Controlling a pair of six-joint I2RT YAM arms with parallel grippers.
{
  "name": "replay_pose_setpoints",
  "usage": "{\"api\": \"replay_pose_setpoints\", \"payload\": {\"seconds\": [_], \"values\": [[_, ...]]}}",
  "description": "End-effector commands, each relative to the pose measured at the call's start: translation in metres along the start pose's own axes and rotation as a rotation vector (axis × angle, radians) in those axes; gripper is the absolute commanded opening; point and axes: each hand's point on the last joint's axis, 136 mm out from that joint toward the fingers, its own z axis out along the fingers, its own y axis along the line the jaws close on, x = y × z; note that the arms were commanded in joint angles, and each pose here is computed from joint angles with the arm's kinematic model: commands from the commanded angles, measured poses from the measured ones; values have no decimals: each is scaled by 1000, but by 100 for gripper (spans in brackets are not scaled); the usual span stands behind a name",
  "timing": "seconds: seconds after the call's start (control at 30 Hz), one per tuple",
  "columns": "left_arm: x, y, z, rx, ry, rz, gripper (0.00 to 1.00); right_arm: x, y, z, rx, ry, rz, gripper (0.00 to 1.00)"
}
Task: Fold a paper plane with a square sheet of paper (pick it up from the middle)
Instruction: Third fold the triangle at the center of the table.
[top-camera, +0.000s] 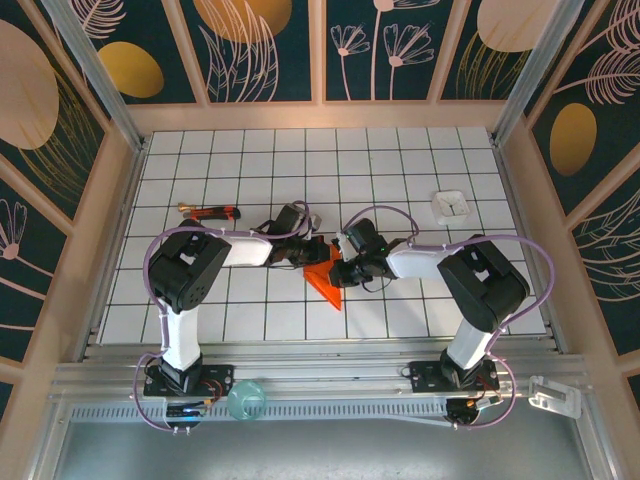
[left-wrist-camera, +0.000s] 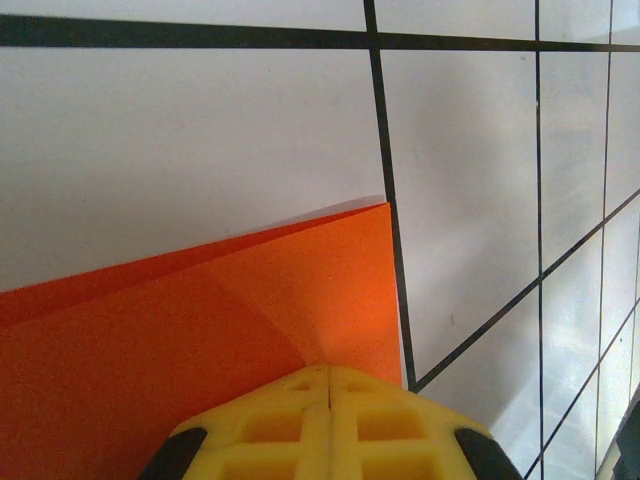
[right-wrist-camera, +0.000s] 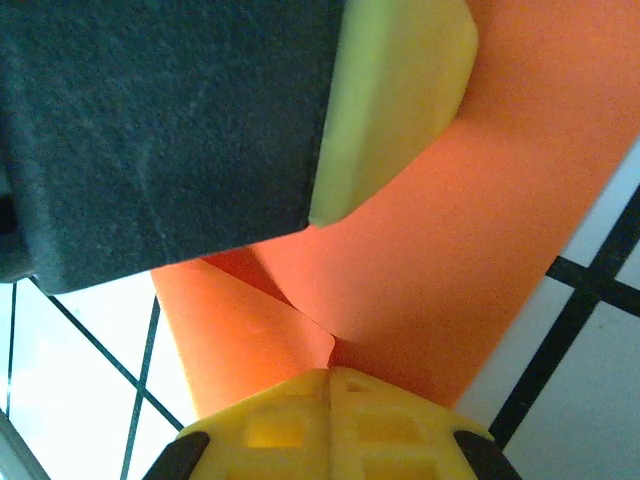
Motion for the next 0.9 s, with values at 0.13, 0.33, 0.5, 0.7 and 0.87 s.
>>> {"api": "replay_pose_setpoints", "payload": {"seconds": [0.13, 0.33, 0.5, 0.7, 0.87], "values": [[46, 55, 11, -161, 131, -71, 0, 17, -1, 0, 16, 44, -16, 0], [47, 55, 11, -163, 132, -72, 0, 20, -2, 2, 24, 58, -16, 0], [47, 56, 11, -165, 131, -71, 0, 15, 2, -2, 19, 42, -19, 0], [48, 56, 11, -167, 130, -73, 0, 11, 8, -7, 15, 31, -26, 0], [48, 57, 11, -167, 130, -73, 0, 10, 10, -9, 13, 28, -27, 0]]}}
